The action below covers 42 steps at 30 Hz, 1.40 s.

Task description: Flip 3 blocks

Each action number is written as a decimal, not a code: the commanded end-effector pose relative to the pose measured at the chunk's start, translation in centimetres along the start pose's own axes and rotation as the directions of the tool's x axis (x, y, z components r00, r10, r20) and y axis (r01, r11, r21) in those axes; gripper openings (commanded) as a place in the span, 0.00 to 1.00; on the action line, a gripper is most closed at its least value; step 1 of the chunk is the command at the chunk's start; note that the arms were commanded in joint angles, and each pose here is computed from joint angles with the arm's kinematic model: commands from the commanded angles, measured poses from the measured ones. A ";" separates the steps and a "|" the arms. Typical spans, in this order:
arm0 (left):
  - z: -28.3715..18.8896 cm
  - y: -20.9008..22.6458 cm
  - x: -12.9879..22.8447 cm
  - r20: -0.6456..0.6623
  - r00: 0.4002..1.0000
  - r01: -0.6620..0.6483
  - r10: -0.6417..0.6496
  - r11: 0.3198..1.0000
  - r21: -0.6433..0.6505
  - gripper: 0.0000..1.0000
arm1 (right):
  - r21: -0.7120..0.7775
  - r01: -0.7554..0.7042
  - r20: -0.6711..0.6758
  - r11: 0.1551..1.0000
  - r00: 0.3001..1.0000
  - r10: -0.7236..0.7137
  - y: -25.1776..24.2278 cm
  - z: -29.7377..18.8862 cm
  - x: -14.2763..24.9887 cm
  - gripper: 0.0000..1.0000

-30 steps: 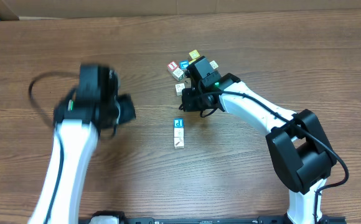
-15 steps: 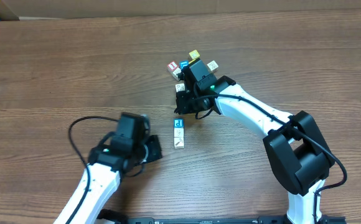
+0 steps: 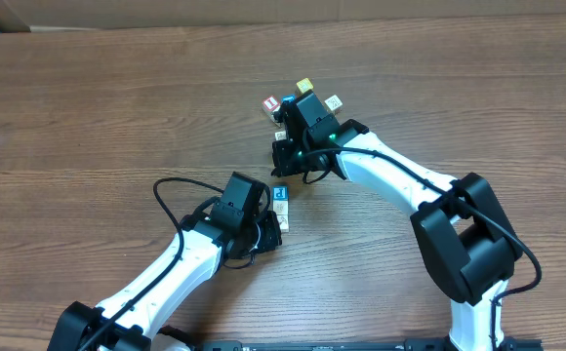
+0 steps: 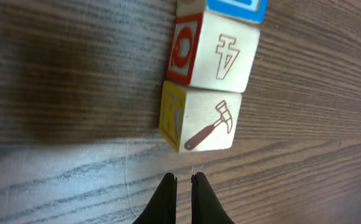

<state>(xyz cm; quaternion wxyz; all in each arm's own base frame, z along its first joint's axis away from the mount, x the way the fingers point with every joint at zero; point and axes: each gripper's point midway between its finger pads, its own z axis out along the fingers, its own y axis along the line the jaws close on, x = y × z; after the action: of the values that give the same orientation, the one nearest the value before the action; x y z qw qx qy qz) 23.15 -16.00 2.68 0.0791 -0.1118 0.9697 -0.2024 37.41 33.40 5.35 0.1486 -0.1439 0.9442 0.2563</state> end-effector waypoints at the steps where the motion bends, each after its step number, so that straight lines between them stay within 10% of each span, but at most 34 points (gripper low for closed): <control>1: 0.1 0.1 0.7 -0.034 0.998 0.059 -0.059 0.998 0.006 0.04 | -0.014 0.020 -0.030 1.000 0.999 -0.021 -0.4 1.4 0.7 0.04; 42: 2.6 0.7 1.2 -0.072 0.956 0.284 -0.285 0.959 -0.011 0.04 | 0.009 0.000 -0.091 1.000 0.996 0.001 -0.8 1.4 2.3 0.04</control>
<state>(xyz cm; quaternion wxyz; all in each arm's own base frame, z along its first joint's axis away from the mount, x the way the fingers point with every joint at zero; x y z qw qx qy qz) 22.62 -16.68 0.20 0.0204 -0.2374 0.9466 -0.2172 36.31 32.77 2.83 0.1092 -0.1392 0.9545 0.2402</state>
